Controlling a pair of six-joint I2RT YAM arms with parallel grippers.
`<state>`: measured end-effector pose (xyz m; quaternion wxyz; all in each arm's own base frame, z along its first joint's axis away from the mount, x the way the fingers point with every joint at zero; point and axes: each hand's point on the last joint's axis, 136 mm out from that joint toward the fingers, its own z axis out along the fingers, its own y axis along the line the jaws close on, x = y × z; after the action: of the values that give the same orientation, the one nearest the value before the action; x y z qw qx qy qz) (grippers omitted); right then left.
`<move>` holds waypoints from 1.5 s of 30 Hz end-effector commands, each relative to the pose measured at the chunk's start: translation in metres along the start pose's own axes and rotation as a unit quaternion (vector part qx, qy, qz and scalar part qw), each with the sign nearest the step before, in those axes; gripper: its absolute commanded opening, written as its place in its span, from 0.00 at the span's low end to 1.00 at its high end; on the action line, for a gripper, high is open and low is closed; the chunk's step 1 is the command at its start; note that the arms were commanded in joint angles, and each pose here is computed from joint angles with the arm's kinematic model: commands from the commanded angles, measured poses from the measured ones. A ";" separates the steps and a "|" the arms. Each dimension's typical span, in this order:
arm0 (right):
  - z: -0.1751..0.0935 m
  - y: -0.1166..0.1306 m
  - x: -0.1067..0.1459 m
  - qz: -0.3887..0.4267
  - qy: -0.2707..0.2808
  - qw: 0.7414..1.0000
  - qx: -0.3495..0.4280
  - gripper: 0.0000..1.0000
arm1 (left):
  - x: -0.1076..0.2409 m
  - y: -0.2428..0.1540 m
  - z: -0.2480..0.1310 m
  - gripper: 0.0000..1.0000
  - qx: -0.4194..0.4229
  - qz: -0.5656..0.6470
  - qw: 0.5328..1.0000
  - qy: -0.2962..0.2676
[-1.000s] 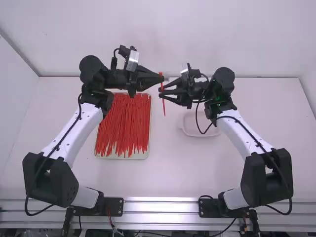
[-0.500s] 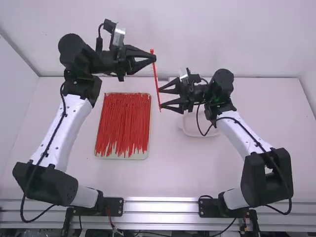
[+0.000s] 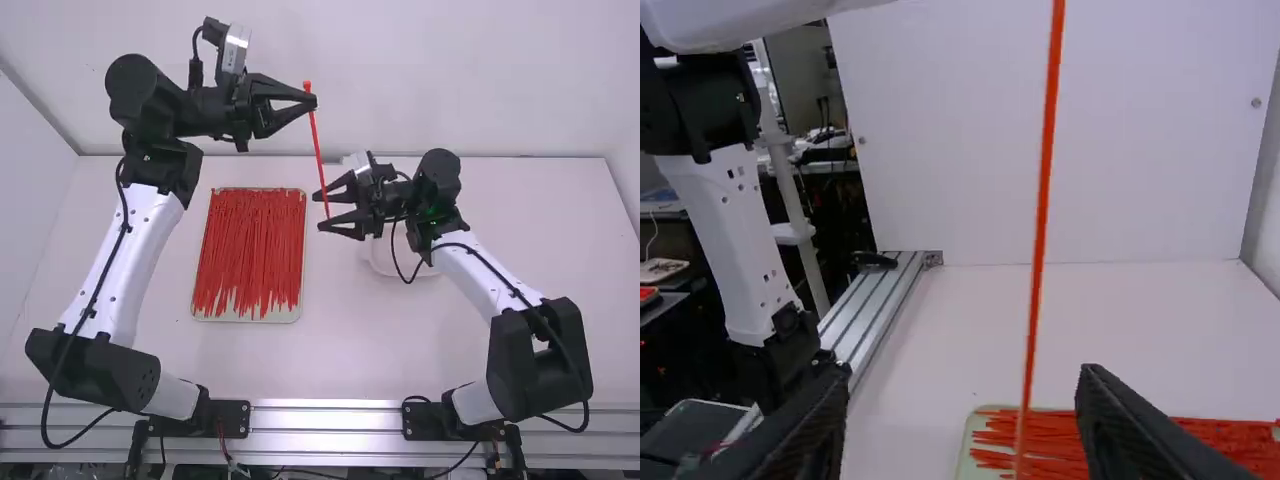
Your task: Fasten the cable tie
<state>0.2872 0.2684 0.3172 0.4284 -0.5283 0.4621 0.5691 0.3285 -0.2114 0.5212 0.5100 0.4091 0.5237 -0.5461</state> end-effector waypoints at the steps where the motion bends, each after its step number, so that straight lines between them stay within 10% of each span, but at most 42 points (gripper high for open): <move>1: -0.001 -0.001 0.003 0.002 0.000 1.000 0.001 0.50 | -0.011 -0.004 0.000 0.02 0.001 0.008 1.000 -0.006; 5: 0.000 -0.003 0.003 0.006 -0.001 1.000 0.007 0.00 | -0.011 -0.004 0.000 0.02 0.001 0.009 1.000 -0.006; 12: 0.000 -0.015 0.001 0.028 -0.010 0.999 0.041 0.00 | -0.012 -0.002 0.000 0.06 -0.003 0.015 1.000 -0.009; 14: -0.001 -0.022 -0.001 0.020 -0.014 0.998 0.062 0.00 | -0.010 -0.001 0.000 0.34 -0.004 0.025 1.000 -0.008; 16: -0.004 -0.027 -0.002 0.007 -0.016 0.997 0.077 0.00 | -0.004 0.010 0.000 0.99 -0.024 0.034 0.999 -0.006; 31: -0.047 -0.099 0.026 0.023 0.008 0.957 0.288 0.00 | 0.042 0.069 -0.013 0.99 -0.149 0.048 0.987 0.042; 45: -0.121 -0.160 0.058 0.057 0.085 0.824 0.558 0.00 | 0.058 0.110 -0.015 0.99 -0.202 0.036 0.978 0.045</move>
<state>0.4428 0.2006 0.2359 0.5485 -0.2591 0.7511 0.2605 0.4230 -0.1995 0.4336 0.5548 0.3414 0.6369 -0.4123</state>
